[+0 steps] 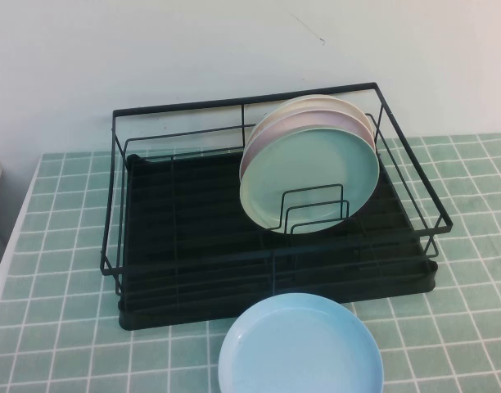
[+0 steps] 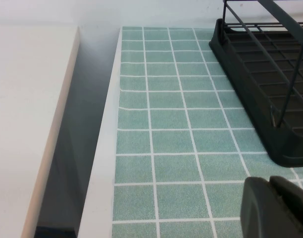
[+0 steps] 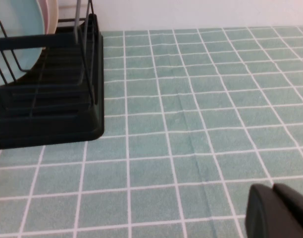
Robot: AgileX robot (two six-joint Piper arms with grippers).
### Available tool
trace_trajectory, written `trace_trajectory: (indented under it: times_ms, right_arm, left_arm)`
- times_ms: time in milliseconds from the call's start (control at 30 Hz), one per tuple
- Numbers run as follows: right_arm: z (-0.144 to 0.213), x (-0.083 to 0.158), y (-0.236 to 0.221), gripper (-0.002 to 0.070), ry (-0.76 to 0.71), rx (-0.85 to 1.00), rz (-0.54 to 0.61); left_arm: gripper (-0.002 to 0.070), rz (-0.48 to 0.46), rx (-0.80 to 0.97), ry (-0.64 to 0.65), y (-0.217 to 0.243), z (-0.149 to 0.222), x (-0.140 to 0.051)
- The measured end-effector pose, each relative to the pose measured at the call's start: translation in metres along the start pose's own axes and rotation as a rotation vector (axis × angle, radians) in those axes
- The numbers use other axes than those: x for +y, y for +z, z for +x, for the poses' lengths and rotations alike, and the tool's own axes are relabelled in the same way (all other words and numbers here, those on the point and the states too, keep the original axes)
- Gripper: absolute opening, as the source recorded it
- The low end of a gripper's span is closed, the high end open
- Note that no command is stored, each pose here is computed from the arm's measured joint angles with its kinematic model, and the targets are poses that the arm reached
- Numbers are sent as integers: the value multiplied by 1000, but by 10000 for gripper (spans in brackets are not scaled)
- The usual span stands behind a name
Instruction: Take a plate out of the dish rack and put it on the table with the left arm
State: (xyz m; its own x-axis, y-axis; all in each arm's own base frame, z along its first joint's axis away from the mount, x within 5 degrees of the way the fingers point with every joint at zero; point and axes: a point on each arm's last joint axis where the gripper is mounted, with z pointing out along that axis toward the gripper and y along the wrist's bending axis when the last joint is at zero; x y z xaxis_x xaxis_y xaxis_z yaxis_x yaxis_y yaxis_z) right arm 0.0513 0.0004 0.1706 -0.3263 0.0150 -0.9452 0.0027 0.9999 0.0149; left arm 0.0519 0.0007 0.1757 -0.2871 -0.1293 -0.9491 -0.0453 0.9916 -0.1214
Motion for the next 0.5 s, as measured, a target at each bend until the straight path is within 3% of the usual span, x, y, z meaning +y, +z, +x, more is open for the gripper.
trace_trajectory:
  times_ms: [500]
  right_arm:
    - [0, 0, 0, -3, 0, 0, 0]
  left_arm:
    - [-3, -19, -3, 48, 0, 0, 2]
